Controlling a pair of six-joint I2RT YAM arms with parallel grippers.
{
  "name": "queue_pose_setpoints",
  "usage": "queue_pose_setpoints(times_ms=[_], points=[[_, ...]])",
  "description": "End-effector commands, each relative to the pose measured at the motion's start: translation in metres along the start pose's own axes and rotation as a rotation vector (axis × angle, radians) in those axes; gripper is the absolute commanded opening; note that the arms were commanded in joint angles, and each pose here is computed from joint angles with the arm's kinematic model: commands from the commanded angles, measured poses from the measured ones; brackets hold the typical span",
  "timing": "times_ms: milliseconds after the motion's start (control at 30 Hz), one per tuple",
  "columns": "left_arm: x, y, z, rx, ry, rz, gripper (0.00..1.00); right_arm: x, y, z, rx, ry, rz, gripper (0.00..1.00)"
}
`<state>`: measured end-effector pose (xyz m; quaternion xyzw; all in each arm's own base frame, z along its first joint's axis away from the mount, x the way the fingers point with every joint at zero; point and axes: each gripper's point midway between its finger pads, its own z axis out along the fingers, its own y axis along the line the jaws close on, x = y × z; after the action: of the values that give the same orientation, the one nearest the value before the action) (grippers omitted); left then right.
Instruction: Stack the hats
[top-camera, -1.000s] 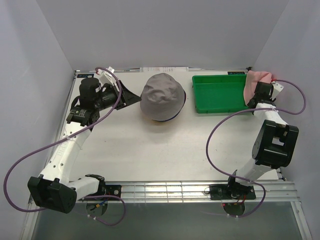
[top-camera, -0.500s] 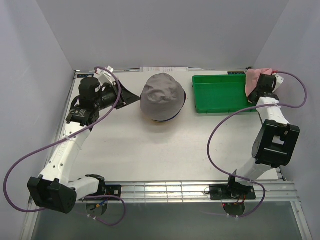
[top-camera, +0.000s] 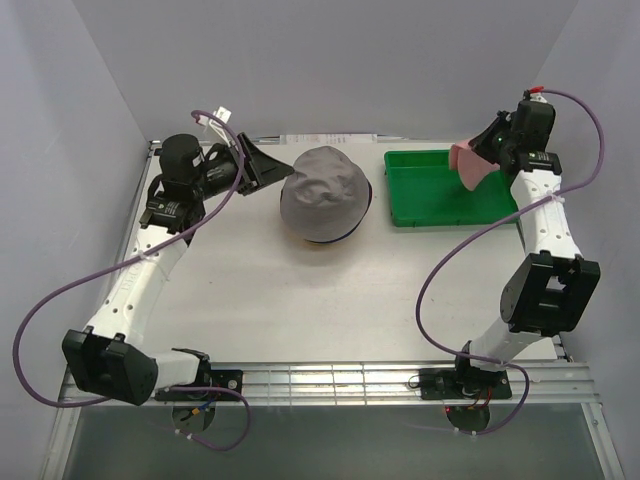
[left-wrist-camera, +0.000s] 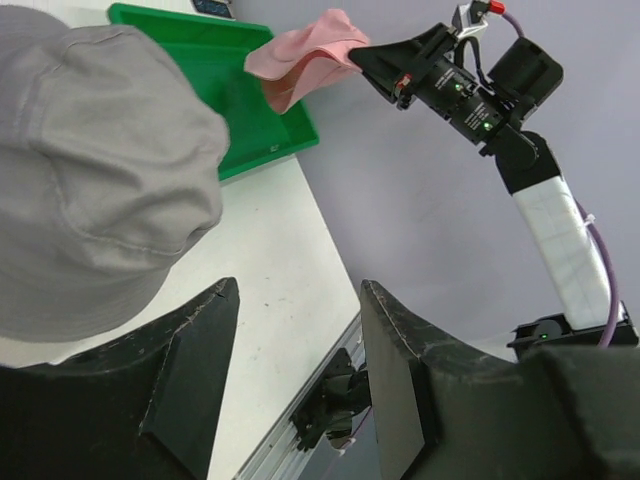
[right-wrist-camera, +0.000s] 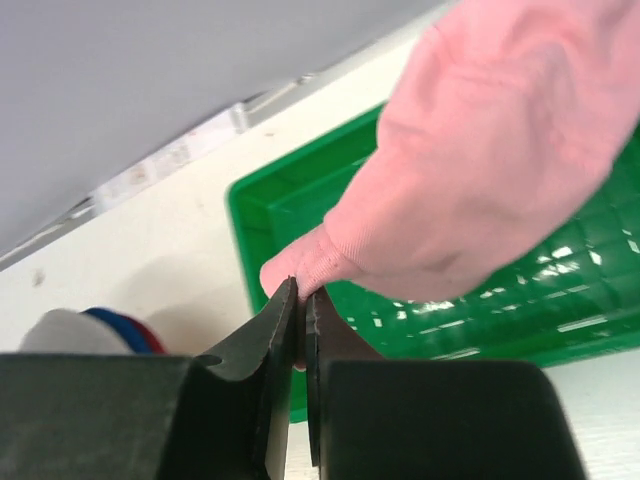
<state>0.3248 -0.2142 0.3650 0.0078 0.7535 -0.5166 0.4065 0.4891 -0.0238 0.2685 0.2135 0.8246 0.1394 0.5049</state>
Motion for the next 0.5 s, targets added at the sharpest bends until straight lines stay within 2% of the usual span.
queue_pose_setpoints(times_ms=[0,233,400,467], points=[[-0.017,-0.048,0.001,0.155,-0.026,0.024,0.62,-0.048,0.065,-0.045,-0.215,-0.099,-0.009,0.08],[-0.006,-0.086,0.037,0.276,0.001,-0.015,0.64,-0.066,0.108,-0.089,-0.401,-0.15,-0.003,0.08],[0.002,-0.096,0.074,0.312,0.022,-0.122,0.65,-0.08,0.129,-0.123,-0.494,-0.207,-0.034,0.08],[0.003,-0.119,0.084,0.358,0.03,-0.141,0.65,-0.079,0.138,-0.139,-0.548,-0.215,-0.046,0.08]])
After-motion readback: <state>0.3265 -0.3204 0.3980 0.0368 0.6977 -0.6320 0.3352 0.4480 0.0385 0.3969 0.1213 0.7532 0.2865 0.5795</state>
